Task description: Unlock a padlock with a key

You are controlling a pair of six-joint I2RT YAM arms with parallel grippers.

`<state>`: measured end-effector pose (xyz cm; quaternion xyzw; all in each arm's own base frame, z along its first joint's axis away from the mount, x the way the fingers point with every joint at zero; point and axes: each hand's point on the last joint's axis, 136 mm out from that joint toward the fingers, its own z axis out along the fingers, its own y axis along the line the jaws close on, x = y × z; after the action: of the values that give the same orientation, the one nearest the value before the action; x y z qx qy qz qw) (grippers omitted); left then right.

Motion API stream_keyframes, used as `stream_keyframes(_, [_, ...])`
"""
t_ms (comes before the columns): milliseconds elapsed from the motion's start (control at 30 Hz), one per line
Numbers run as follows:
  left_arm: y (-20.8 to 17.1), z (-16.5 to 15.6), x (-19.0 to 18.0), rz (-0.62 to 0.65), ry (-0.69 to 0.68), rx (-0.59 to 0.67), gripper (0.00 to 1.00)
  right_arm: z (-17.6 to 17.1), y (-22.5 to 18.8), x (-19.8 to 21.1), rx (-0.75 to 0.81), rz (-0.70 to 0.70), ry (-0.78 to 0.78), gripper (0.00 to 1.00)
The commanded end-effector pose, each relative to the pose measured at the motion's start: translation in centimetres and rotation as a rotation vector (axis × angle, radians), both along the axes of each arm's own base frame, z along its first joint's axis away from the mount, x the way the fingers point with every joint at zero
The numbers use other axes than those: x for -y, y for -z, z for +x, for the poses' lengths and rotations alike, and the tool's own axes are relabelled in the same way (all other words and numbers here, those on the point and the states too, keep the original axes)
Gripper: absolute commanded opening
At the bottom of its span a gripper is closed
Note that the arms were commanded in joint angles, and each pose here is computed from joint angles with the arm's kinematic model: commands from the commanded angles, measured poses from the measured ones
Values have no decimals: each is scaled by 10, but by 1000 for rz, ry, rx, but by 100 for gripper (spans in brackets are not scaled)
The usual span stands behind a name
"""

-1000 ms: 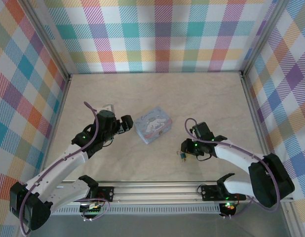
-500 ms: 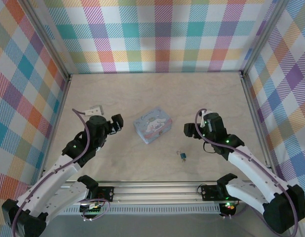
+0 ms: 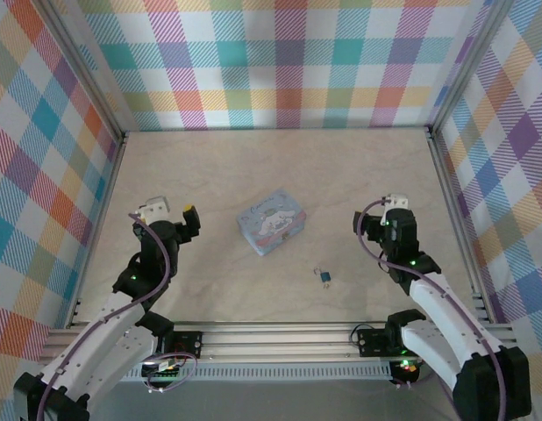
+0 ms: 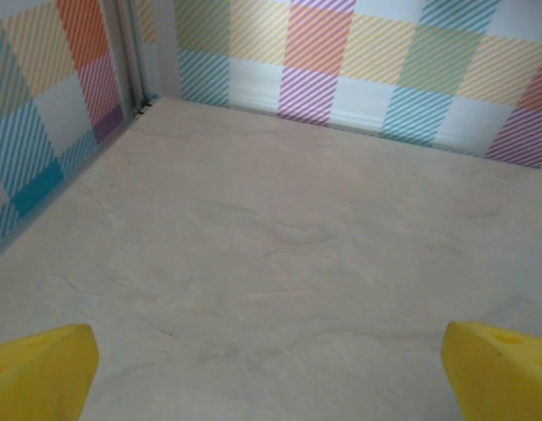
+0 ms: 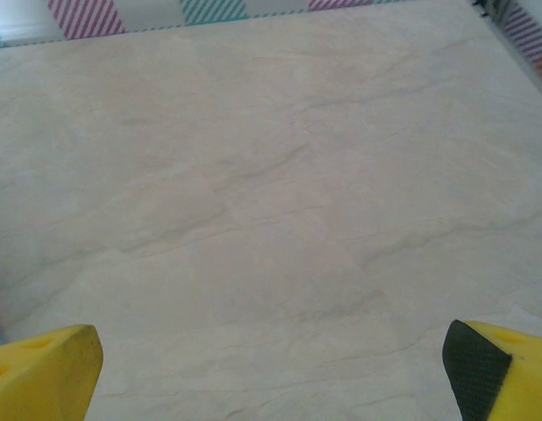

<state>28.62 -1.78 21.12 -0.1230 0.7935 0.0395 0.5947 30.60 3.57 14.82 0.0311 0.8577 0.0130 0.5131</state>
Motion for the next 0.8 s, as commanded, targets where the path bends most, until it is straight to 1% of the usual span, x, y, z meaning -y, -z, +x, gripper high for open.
stream_keyframes(0, [6,8,-8,51,-9,10,100,19,-17,-5,146,-37,-66,100])
stream_keyframes(200, [43,17,-21,38,-46,-21,100,42,4,-3,214,-38,-105,100])
stream_keyframes(233, [49,19,-20,37,-41,-31,100,46,0,-5,251,-30,-112,100])
stream_keyframes(300, [58,24,-22,42,-39,-56,100,53,12,-7,235,-52,-135,100])
stream_keyframes(367, [65,29,-22,56,-36,-76,100,58,18,-8,242,-77,-155,100])
stream_keyframes(467, [71,38,-19,75,-16,-63,100,64,24,-8,271,-89,-173,100])
stream_keyframes(633, [81,56,-10,116,51,-51,100,75,47,-8,216,-49,-203,100])
stream_keyframes(667, [83,60,-7,126,67,-51,100,79,49,-6,219,-45,-199,100])
stream_keyframes(767, [92,70,-2,153,104,-48,100,88,55,3,149,2,-172,100])
